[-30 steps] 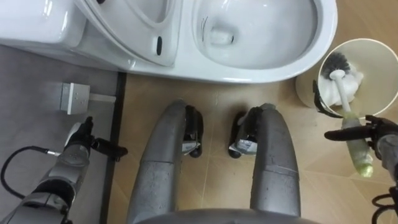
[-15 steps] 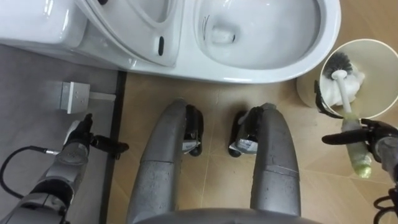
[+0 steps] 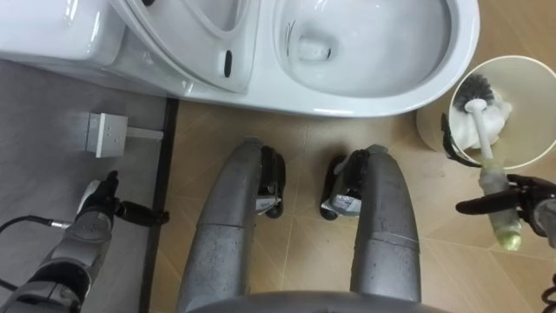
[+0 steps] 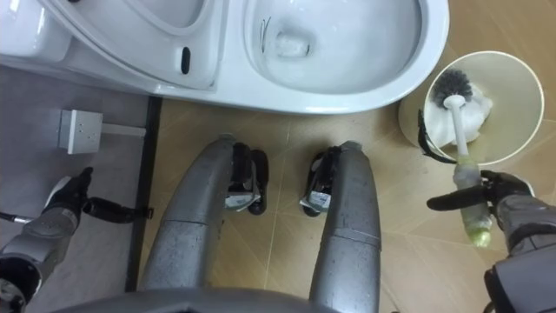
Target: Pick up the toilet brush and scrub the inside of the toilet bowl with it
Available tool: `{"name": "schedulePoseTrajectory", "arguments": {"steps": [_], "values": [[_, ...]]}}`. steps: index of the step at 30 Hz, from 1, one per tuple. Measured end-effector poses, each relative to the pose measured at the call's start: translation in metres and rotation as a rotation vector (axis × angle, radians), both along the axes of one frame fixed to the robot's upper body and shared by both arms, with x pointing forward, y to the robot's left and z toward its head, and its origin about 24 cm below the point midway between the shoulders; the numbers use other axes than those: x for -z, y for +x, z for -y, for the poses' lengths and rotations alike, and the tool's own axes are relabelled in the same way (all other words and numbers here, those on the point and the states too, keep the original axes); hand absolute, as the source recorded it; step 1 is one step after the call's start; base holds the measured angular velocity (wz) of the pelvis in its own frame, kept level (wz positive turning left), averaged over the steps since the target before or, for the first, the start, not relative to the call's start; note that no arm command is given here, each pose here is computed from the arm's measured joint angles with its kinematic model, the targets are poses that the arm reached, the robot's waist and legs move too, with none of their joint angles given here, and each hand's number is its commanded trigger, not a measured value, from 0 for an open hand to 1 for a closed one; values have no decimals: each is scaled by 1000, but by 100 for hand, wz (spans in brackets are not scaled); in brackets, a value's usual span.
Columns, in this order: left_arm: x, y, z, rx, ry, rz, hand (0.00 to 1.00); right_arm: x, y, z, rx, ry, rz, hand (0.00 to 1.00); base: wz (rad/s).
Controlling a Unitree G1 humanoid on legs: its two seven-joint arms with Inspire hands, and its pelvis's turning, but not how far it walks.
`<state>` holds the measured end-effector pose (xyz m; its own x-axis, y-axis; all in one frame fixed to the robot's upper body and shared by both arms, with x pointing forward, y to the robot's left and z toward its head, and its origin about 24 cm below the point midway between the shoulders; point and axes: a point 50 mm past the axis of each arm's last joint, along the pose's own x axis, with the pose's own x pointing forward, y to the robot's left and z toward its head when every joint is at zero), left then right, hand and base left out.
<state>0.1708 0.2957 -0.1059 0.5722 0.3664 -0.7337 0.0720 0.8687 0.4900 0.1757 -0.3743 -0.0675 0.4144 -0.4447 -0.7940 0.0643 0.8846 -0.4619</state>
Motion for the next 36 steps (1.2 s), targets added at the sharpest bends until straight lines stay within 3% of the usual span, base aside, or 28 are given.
{"name": "schedulePoseTrajectory", "arguments": {"steps": [25,36], "values": [[-1,7,5,45,2,1,0,-1,1,1,-1,-24,-3,0,0],[-6,22,15,109,-18,27,0,-4,7,0,-13,-46,4,0,0]]}}
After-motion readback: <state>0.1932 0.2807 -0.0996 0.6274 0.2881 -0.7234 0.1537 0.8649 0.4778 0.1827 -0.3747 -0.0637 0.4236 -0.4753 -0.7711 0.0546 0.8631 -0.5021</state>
